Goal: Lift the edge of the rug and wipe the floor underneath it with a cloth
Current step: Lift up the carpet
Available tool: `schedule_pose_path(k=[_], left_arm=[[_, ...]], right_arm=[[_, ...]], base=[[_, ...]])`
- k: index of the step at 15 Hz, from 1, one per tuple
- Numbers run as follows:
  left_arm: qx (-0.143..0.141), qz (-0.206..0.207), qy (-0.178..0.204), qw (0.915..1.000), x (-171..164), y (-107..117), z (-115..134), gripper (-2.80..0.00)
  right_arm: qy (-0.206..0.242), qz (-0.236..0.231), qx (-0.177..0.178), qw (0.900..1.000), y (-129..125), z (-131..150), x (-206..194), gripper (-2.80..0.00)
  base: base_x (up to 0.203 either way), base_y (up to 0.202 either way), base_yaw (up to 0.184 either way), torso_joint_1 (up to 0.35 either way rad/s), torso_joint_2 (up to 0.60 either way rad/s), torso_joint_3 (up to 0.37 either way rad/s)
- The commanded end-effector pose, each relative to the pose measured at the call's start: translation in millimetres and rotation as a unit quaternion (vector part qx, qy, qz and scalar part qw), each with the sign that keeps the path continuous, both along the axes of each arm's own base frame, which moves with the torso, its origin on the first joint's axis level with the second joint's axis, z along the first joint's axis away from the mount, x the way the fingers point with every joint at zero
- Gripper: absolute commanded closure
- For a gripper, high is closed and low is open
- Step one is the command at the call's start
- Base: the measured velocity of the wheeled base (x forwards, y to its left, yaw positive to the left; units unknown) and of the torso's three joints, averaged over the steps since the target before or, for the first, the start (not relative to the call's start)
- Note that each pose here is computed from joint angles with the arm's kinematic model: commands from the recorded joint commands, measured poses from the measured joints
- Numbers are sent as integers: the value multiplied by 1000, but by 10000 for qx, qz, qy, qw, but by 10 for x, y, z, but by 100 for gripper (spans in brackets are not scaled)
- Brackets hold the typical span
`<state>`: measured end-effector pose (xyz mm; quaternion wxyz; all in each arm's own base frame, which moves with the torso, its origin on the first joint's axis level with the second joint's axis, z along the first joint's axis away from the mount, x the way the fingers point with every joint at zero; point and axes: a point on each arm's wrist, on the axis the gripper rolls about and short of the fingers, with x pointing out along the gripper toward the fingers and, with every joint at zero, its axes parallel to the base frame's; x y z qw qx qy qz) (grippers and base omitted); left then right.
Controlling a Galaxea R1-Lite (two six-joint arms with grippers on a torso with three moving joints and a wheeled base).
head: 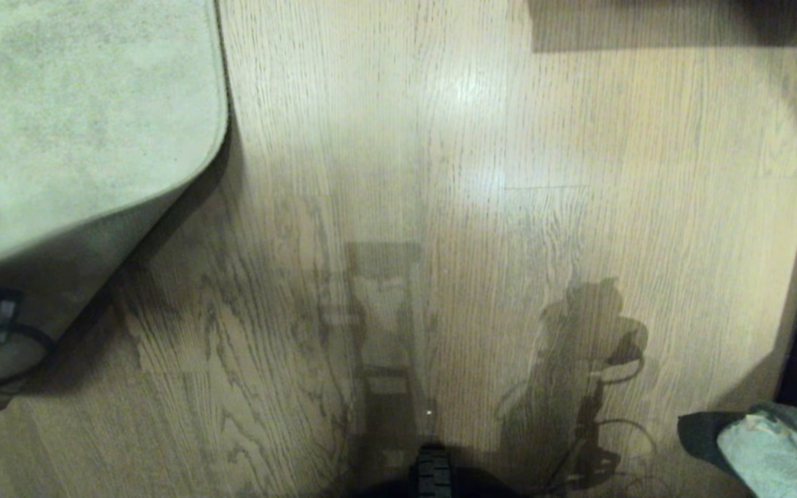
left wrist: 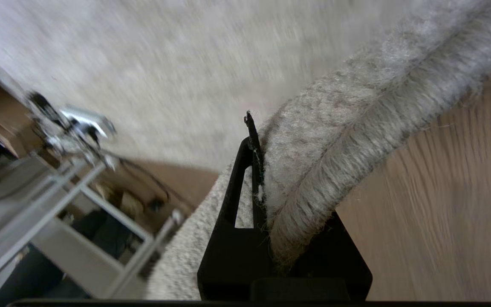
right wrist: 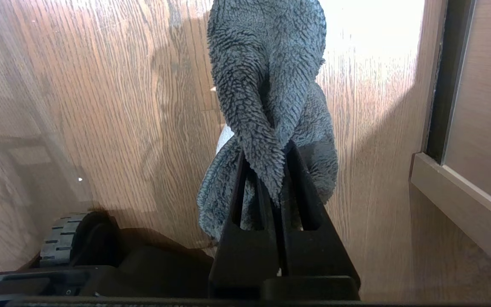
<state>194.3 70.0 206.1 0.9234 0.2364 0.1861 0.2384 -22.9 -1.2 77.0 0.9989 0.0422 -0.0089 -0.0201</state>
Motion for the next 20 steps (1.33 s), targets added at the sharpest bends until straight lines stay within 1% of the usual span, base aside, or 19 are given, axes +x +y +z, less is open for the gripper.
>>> schedule_pose_path(k=[1,5,7,8,10,11,14,17,20], left_arm=[[-159,26,461,9988,-73,13,110,0],[-427,-173,646,9968,-23,153,11,0],[-448,-175,695,9964,2,218,-3,0],[-409,-244,751,9960,38,238,-7,0],[-228,-467,804,9954,129,277,46,0],[-161,-507,823,9952,170,296,68,0],[44,-622,709,9955,266,340,194,0],[45,-891,625,9940,315,358,233,0],[-3,-1092,691,9916,323,352,184,0]], right_arm=[[4,4,2,10000,0,1,1,0],[4,5,2,10000,0,1,1,0],[4,4,2,10000,0,1,1,0],[4,5,2,10000,0,1,1,0],[4,1,2,10000,0,1,1,0],[4,5,2,10000,0,1,1,0],[4,5,2,10000,0,1,1,0],[4,5,2,10000,0,1,1,0],[4,5,2,10000,0,1,1,0]], base=[[0,0,0,0,0,0],[0,0,0,0,0,0],[0,0,0,0,0,0],[0,0,0,0,0,0],[0,0,0,0,0,0],[0,0,0,0,0,0],[0,0,0,0,0,0],[0,0,0,0,0,0],[0,0,0,0,0,0]])
